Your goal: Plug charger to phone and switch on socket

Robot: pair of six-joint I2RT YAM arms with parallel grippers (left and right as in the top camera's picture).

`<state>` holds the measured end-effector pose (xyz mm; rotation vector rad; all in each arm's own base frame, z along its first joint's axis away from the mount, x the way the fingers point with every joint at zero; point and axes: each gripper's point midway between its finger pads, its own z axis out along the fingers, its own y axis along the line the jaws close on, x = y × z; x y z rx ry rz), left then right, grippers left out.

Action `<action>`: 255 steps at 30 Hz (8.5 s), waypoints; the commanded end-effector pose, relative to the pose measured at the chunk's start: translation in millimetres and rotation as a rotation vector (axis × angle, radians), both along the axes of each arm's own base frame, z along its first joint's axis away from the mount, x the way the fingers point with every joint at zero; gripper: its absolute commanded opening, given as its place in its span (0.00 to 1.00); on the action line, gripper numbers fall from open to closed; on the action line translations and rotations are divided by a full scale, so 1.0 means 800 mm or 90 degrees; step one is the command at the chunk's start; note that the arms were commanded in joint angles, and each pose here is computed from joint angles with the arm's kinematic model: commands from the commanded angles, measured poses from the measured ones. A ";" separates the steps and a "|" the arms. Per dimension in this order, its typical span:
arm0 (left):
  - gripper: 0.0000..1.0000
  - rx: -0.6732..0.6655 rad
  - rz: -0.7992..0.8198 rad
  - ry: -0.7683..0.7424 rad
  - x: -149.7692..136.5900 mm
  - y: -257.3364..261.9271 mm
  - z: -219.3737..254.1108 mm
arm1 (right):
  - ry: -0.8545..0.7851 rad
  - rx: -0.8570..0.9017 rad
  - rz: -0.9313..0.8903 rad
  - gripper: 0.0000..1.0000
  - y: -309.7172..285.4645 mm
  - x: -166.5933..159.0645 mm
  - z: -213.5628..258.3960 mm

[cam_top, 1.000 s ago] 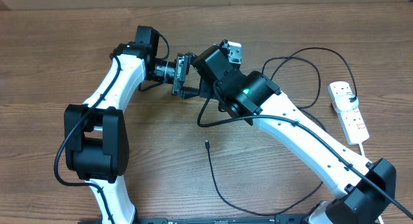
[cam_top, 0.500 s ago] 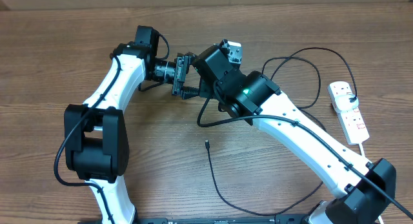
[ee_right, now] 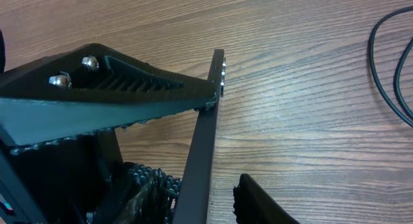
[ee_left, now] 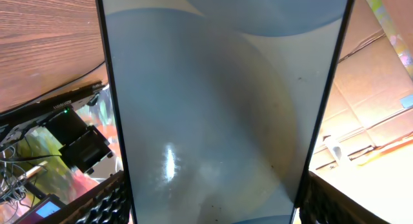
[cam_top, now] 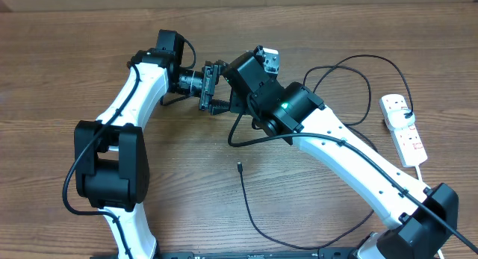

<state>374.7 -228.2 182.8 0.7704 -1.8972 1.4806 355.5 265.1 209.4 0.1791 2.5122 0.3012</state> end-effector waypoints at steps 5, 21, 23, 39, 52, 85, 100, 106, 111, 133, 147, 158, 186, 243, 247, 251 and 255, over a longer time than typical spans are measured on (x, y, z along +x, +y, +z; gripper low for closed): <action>0.72 -0.026 -0.009 -0.031 0.003 -0.002 0.016 | -0.012 0.014 0.003 0.30 0.006 0.003 0.012; 0.72 -0.030 -0.012 -0.030 0.002 -0.004 0.017 | -0.014 0.012 0.001 0.24 0.005 0.004 0.012; 0.72 -0.030 -0.012 -0.030 0.002 -0.004 0.017 | -0.014 0.012 0.001 0.23 0.005 0.004 0.012; 0.72 -0.031 -0.012 -0.030 0.002 -0.004 0.017 | -0.014 0.012 0.001 0.16 0.005 0.003 0.012; 0.73 -0.031 -0.012 -0.030 0.002 -0.004 0.017 | -0.006 0.004 0.001 0.11 0.002 0.000 0.009; 0.97 -0.073 -0.022 -0.124 0.016 -0.008 0.032 | -0.111 0.137 -0.310 0.04 -0.040 0.033 0.071; 0.61 -0.074 -0.015 -0.065 0.017 -0.008 0.035 | -0.064 0.378 -0.543 0.04 -0.035 0.034 0.072; 0.49 -0.082 -0.017 -0.055 0.016 -0.008 0.039 | -0.014 0.417 -0.549 0.05 -0.020 0.028 0.066; 0.45 -0.091 -0.020 -0.053 0.015 -0.008 0.041 | 0.020 0.444 -0.583 0.07 -0.018 0.021 0.060; 0.16 -0.103 -0.025 -0.052 0.013 -0.008 0.046 | 0.058 0.462 -0.563 0.08 -0.003 0.017 0.058; 0.04 -0.103 -0.025 -0.051 0.013 -0.008 0.046 | 0.058 0.467 -0.560 0.13 -0.001 0.017 0.059; 0.04 -0.103 -0.025 -0.052 0.013 -0.009 0.045 | 0.068 0.473 -0.541 0.51 0.006 0.017 0.061; 0.04 0.030 -0.006 -0.385 0.057 -0.003 0.016 | 0.068 0.183 -0.326 1.00 -0.185 0.029 0.070; 0.04 0.694 0.062 -0.451 0.065 0.202 0.033 | 0.419 -0.104 0.215 0.55 0.014 -0.171 -0.223; 0.04 0.692 0.062 -0.454 0.065 0.200 0.034 | 0.442 -0.099 0.226 0.50 0.027 -0.175 -0.234; 0.04 0.692 0.061 -0.453 0.065 0.200 0.033 | 0.423 -0.118 0.230 0.51 0.036 -0.169 -0.237; 0.04 0.692 0.061 -0.453 0.065 0.200 0.033 | 0.429 -0.137 0.212 0.49 0.030 -0.167 -0.244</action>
